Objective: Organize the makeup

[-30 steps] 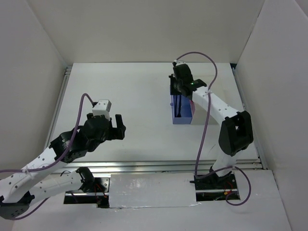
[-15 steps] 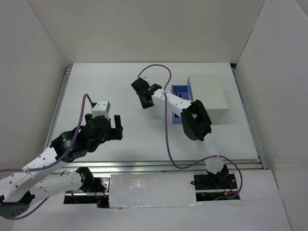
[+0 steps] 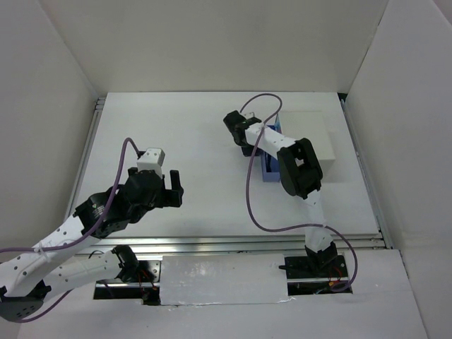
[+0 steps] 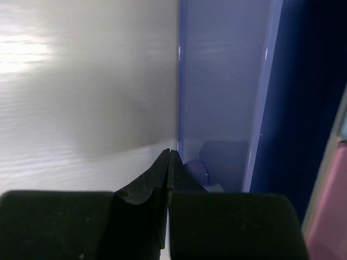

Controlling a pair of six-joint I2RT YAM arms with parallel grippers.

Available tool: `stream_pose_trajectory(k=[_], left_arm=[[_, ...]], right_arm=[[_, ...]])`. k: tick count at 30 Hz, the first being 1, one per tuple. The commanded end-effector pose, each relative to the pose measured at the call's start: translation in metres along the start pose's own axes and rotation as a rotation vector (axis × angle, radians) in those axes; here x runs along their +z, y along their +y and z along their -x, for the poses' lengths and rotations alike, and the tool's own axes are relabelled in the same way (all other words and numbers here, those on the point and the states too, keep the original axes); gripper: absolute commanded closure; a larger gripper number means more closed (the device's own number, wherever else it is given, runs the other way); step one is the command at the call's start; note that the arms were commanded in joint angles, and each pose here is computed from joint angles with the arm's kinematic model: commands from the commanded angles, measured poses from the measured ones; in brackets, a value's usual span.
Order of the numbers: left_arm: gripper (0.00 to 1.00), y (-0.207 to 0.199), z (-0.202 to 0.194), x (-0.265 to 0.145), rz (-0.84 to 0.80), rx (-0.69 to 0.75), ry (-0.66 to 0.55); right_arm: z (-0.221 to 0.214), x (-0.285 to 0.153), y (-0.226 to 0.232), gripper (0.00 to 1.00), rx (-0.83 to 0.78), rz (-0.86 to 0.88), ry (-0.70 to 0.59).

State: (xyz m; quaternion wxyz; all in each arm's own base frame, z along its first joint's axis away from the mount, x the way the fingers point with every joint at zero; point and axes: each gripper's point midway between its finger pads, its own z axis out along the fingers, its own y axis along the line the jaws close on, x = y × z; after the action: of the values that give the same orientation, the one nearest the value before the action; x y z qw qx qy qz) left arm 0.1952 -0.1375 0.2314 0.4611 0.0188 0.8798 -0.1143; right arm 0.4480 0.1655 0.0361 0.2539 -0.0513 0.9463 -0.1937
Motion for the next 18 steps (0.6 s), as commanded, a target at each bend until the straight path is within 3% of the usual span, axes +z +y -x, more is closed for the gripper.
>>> stream_pose_trajectory(k=[1,11,18], left_arm=[[0.00,-0.007,0.003,0.001,-0.039,0.020,-0.011],[0.01,-0.008,0.002,0.002,-0.039,0.024,-0.005],[0.01,-0.008,0.003,0.001,-0.045,0.021,-0.011]], right_arm=[[0.021,-0.024,-0.045,1.00,0.065,-0.061,-0.063],[0.019,-0.025,-0.091,1.00,0.099,-0.112,-0.050],[0.016,-0.027,-0.096,1.00,0.090,-0.117,-0.051]])
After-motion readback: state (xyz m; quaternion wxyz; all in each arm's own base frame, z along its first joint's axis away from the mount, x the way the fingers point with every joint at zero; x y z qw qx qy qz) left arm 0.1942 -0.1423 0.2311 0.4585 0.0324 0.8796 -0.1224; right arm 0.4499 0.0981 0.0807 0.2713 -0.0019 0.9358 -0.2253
